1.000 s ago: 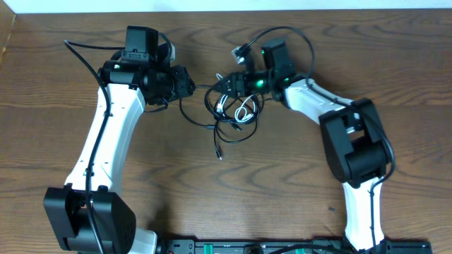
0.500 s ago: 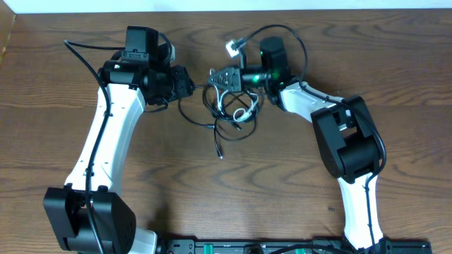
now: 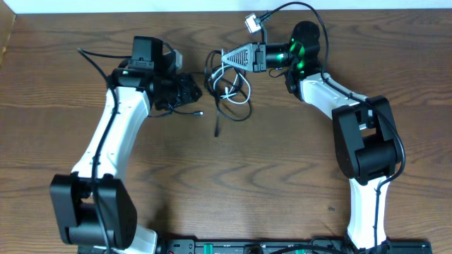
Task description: Untangle cables
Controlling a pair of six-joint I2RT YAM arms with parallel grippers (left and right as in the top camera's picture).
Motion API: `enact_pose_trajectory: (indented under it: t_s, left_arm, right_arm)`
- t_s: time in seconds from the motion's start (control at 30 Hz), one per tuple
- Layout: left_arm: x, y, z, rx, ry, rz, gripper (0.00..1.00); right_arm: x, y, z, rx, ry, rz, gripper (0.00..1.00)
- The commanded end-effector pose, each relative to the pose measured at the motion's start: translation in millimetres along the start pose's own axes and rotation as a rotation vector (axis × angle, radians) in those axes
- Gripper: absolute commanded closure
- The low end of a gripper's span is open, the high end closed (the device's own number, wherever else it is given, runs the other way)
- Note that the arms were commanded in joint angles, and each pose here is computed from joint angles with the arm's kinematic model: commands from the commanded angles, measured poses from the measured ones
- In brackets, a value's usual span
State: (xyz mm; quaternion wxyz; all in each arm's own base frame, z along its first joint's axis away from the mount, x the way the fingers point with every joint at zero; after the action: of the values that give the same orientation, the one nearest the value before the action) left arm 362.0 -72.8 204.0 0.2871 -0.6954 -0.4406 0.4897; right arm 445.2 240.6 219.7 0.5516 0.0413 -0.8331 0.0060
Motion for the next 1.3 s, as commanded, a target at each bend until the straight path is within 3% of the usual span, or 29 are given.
enact_pose_trajectory:
  t_s: [0.0,0.4,0.8,0.87,1.03,1.27]
  left_arm:
    - [-4.7,18.0,3.4,0.044,0.02,0.138,0.45]
    - [-17.5,48.5,-16.6,-0.043,0.118,0.179,0.28]
    - [37.5,37.8,-19.6,-0.069,-0.017,-0.133,0.28]
    - [47.1,34.6,-17.4,-0.057,-0.045,-0.149,0.28]
    - [50.5,42.1,-16.7,-0.048,-0.038,-0.204,0.28]
    - [53.4,84.1,-22.9,-0.054,0.046,-0.205,0.29]
  right_arm:
    - [23.8,2.1,-2.7,0.032,-0.03,-0.018,0.99]
    - [-27.2,0.9,12.3,-0.012,0.075,0.165,0.98]
    - [-42.9,-17.0,11.6,-0.062,0.094,0.257,0.98]
    - [-60.0,-21.9,16.4,-0.105,0.125,0.388,0.89]
    - [-79.7,-30.1,26.1,-0.128,0.148,0.565,0.76]
    - [-89.5,-32.3,40.8,-0.084,0.175,0.658,0.72]
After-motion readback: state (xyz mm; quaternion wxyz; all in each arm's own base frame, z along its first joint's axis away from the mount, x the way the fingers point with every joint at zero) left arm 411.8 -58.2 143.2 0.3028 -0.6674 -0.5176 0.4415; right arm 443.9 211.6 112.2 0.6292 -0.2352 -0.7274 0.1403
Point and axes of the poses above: each gripper's point midway between its finger pads, its own y axis out along the fingers, its own x axis along the line the jaws close on, z = x × y, the point moved 8 cm from there along -y, back along the fingers, and after that the axes turned 11 degrees about y, right-handed, at the moved point
